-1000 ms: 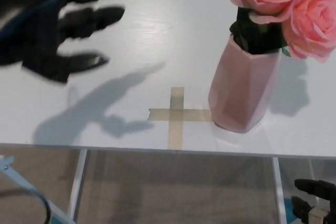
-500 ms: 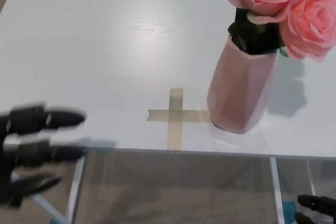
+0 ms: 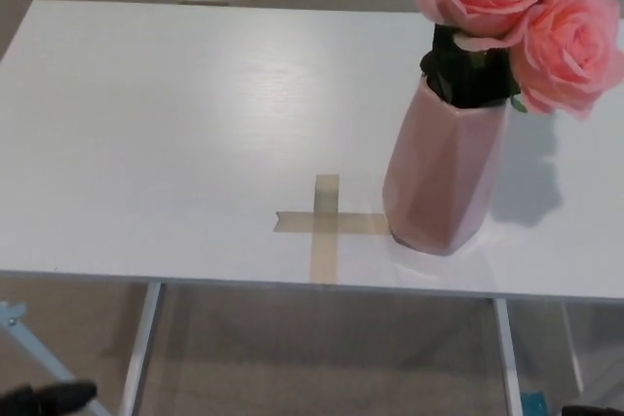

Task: Use the left hand to pick up the rose and then lift and insert it into the pink vase.

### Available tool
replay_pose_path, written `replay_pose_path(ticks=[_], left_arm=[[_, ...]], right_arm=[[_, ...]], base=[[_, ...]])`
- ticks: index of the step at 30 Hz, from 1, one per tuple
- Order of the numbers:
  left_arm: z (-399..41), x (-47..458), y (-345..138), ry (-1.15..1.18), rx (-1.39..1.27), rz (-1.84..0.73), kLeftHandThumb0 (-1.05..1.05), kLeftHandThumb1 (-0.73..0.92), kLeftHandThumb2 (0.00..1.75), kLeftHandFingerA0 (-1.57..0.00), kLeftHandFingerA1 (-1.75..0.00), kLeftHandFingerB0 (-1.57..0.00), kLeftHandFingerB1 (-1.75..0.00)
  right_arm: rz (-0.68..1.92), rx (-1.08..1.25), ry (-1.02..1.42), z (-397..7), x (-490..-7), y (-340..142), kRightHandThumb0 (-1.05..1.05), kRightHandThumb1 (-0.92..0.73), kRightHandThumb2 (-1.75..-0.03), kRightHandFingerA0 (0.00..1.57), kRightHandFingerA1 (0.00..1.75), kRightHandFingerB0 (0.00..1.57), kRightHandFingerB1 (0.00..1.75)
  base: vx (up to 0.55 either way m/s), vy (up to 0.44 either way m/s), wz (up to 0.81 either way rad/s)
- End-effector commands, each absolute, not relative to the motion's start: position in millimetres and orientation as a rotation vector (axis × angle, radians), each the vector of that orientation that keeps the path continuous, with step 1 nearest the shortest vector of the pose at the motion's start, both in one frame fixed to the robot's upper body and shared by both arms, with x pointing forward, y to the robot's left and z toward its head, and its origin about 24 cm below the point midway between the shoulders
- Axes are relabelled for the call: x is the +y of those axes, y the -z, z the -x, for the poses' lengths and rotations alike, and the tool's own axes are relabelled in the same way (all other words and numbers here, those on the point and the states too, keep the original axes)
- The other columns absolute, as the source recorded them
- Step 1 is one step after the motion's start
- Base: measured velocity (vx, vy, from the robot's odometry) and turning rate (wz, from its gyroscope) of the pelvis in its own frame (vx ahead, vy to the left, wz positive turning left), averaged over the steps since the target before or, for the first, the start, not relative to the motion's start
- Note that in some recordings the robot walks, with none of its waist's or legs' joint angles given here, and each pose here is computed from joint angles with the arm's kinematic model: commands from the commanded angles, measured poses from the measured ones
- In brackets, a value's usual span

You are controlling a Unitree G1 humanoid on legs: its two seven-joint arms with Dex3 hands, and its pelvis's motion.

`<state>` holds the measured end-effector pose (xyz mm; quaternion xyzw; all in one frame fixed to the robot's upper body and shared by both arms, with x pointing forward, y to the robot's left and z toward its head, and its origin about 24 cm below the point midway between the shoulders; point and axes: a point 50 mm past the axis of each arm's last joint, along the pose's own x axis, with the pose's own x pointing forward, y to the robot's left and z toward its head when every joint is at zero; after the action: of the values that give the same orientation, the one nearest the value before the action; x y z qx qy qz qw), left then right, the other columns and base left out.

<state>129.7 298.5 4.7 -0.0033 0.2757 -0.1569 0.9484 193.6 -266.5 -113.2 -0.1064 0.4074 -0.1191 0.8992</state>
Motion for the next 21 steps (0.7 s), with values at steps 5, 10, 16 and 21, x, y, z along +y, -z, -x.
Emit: replay_pose_path(ticks=[5, 10, 16, 21], left_arm=[[-148, 304, 77, 0.124, 0.842, -0.446, -0.36, 0.38, 0.96, 0.0, -0.48, 0.0, -0.46], [-147, 315, 96, -0.225, 0.842, -0.303, -0.7, 0.63, 0.6, -0.27, -0.32, -0.24, -0.29], [-173, 323, 87, -0.177, 0.808, -0.281, -0.71, 0.62, 0.6, -0.3, -0.33, -0.25, -0.29], [-193, 334, 69, -0.222, 0.709, -0.24, -0.67, 0.62, 0.59, -0.29, -0.33, -0.24, -0.29]], right_arm=[[0.208, 0.923, 0.269, -165, -262, 129, -0.29, -0.62, -0.58, 0.72, 0.45, 0.61, 0.41], [0.187, 0.887, 0.259, -174, -257, 126, -0.3, -0.62, -0.58, 0.73, 0.45, 0.61, 0.41], [0.158, 0.804, 0.294, -205, -266, 107, -0.3, -0.61, -0.58, 0.74, 0.45, 0.61, 0.42], [0.135, 0.728, 0.274, -236, -259, 91, -0.27, -0.61, -0.58, 0.74, 0.45, 0.63, 0.42]], base=[[0.0, 0.0, 0.0], [0.0, 0.0, 0.0], [0.0, 0.0, 0.0], [0.0, 0.0, 0.0]])
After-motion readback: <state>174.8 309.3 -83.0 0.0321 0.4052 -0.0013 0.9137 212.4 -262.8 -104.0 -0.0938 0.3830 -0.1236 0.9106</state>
